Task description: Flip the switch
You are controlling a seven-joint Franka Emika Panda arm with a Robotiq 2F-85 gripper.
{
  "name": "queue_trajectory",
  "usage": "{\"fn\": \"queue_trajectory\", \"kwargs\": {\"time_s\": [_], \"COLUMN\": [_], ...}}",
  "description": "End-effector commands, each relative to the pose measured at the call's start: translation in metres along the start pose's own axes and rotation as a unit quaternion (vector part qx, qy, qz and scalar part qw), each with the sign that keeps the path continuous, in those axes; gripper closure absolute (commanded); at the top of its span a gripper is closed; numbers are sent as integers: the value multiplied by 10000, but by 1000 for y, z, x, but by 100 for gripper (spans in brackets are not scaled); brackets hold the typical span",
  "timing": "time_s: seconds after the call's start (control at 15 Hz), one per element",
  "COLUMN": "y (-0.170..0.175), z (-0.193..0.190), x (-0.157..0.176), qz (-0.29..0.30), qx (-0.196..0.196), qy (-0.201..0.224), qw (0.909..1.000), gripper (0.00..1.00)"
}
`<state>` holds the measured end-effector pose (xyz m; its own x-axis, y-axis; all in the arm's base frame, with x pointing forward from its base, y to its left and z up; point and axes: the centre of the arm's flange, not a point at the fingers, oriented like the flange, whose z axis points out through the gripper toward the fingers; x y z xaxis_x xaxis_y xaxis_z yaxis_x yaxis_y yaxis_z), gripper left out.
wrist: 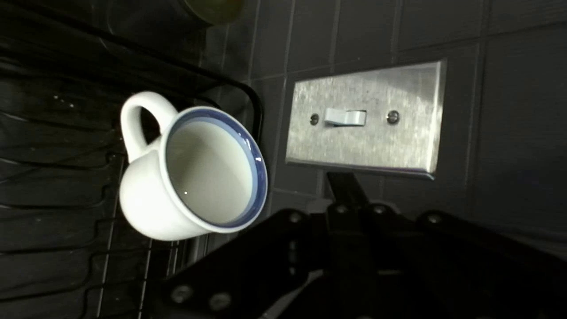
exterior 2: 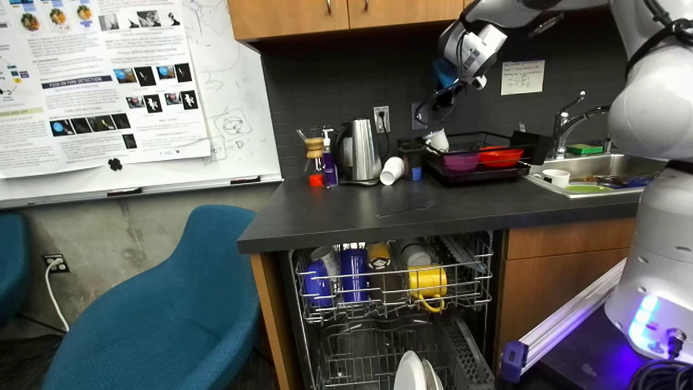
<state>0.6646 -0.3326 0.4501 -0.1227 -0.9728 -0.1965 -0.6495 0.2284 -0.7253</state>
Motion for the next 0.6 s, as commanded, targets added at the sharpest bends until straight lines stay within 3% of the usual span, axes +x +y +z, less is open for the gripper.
{"fn": "queue_trajectory", "kwargs": {"time_s": [0.0,0.33,0.53], "y": [4,54,75], "z": [-21,-11,-23], "x": [-7,-17,-22], "qz": [-140,-662,-994], "qx": [-187,-1095,-1359], "qy": [-215,56,202], "qw": [9995,9918,9855], "gripper": [100,100,100]}}
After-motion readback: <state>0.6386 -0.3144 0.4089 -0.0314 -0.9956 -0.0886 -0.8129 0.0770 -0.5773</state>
